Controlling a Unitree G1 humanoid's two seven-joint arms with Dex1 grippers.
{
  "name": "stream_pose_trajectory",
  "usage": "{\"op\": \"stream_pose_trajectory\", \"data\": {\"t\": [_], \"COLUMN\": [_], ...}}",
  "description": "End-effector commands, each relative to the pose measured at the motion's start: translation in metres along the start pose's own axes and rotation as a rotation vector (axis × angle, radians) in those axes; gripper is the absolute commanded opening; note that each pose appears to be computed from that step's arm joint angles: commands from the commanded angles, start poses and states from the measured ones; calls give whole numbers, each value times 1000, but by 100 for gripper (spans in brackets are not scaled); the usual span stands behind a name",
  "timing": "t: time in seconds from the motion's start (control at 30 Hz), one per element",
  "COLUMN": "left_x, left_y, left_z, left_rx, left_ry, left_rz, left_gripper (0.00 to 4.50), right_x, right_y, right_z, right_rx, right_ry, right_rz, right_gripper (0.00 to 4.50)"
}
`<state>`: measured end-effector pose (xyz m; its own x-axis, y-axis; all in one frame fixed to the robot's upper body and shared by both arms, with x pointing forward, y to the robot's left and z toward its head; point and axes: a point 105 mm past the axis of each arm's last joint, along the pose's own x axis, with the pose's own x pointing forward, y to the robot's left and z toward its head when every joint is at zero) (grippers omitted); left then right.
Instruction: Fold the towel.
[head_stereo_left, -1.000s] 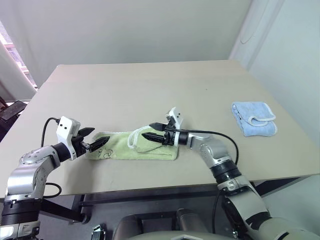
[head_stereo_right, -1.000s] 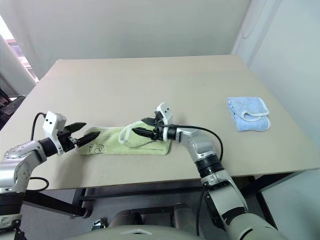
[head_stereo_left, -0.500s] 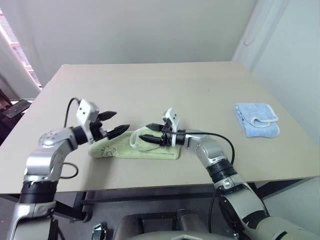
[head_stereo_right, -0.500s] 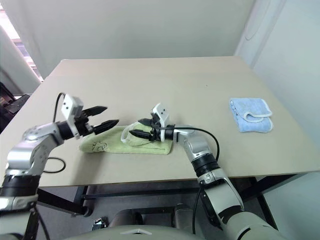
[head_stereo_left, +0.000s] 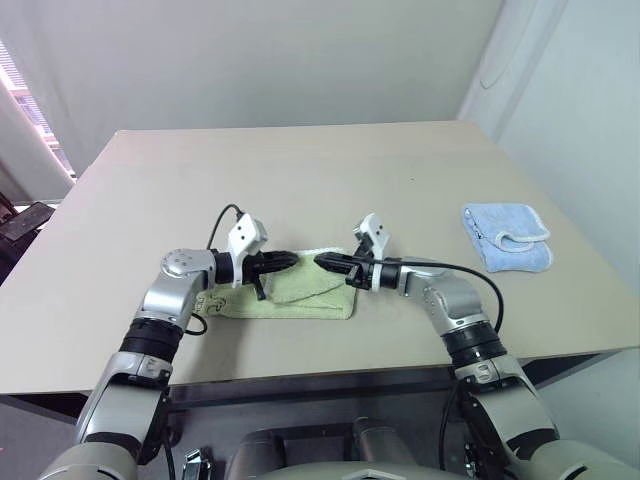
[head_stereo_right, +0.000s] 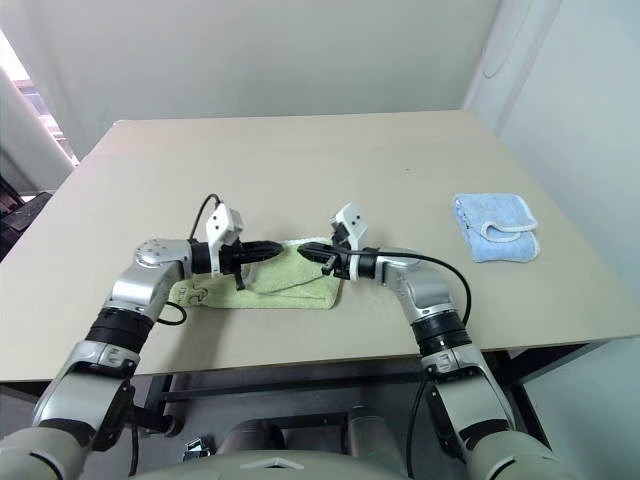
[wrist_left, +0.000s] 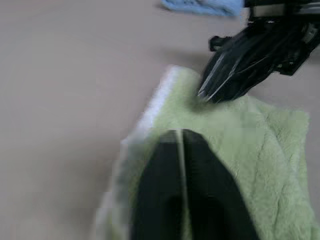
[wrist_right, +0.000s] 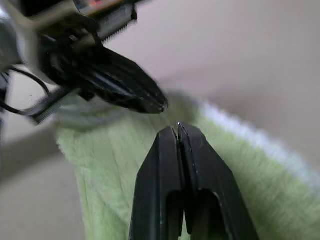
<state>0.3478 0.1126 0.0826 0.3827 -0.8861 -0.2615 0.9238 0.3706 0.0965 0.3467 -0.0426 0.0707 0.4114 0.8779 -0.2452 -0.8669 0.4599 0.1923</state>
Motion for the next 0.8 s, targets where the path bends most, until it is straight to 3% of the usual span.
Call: {"op": "stream_pose_trajectory", "data": {"t": [0.03,0.17,0.3,0.47,0.57,0.67,0.8], "left_x": [4,5,6,1,-9,-20,-42], "left_y": [-16,-23,-16,-6,-1,12,15], "left_z": [-16,-51,-55,-48,-30,-9,21], "left_rx": [33,43,-12,-55,-109,-90,-118], "left_ry": [40,160,143,111,39,-38,-128], "left_rz": [-75,-78,-36,-2,2,80,104], "left_gripper": [2,2,2,2,2,56,193], "right_x": [7,9,7,2,-3,-5,-8], "right_y": [-1,-5,-5,1,7,7,4], "right_z": [-29,-53,-54,-30,-4,16,22], "right_rx": [-86,-140,-167,-120,-52,3,-18], "right_ry": [130,225,237,141,38,-38,-41], "right_rz": [-48,-94,-82,-17,41,53,45], "right_gripper": [0,0,0,0,0,56,195]}}
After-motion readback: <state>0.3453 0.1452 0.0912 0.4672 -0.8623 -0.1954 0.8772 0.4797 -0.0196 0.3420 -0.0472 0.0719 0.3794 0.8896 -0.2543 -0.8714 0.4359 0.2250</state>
